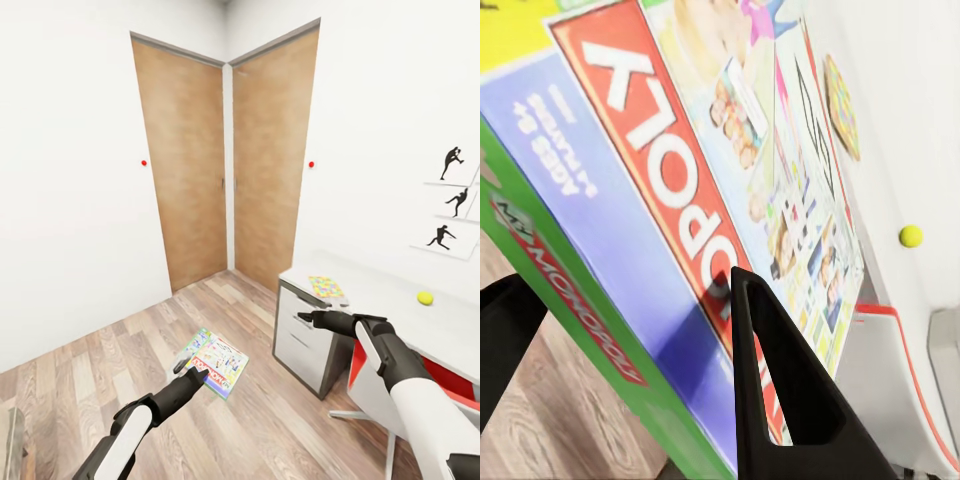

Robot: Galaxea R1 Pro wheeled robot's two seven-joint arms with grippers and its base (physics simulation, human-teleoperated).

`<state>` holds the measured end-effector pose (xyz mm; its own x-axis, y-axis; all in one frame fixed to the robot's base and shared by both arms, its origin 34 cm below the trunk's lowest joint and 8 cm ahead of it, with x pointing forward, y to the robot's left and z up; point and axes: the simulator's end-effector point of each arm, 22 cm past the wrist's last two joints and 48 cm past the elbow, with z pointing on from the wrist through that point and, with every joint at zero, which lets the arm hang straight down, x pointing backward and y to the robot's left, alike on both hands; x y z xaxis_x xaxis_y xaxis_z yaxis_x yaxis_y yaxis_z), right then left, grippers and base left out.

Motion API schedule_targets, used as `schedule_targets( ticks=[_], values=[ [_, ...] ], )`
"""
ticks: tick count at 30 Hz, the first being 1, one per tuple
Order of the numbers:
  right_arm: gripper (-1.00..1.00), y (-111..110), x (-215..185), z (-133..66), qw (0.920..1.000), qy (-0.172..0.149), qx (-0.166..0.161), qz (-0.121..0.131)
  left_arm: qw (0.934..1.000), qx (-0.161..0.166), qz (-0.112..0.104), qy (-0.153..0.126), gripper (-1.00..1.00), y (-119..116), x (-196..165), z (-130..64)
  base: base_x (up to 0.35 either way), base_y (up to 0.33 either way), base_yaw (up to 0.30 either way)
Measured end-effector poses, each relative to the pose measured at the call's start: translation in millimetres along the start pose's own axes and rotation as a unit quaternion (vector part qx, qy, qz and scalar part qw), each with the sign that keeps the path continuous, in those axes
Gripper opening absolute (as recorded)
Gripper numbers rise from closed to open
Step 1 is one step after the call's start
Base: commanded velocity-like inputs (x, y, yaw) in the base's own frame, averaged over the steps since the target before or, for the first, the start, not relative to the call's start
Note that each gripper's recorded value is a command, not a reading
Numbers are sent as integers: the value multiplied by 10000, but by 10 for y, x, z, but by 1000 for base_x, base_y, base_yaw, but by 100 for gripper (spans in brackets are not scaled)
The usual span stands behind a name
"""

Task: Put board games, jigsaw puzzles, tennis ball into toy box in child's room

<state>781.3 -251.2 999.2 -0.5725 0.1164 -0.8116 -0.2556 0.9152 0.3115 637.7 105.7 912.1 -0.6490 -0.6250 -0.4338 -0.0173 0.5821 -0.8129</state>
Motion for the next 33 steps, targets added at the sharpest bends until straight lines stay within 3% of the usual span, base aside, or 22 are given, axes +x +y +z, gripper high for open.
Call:
schedule_targets(
  ticks=[11,33],
  values=[
    [100,13,-9,-30,10000,-48,-3,-44,10000,-3,-1,-2,-100,2,0,3,235,3,0],
    [100,-16,17,-42,10000,-38,18,-38,10000,-1,-4,-2,-100,1,0,6,27,0,0]
  ],
)
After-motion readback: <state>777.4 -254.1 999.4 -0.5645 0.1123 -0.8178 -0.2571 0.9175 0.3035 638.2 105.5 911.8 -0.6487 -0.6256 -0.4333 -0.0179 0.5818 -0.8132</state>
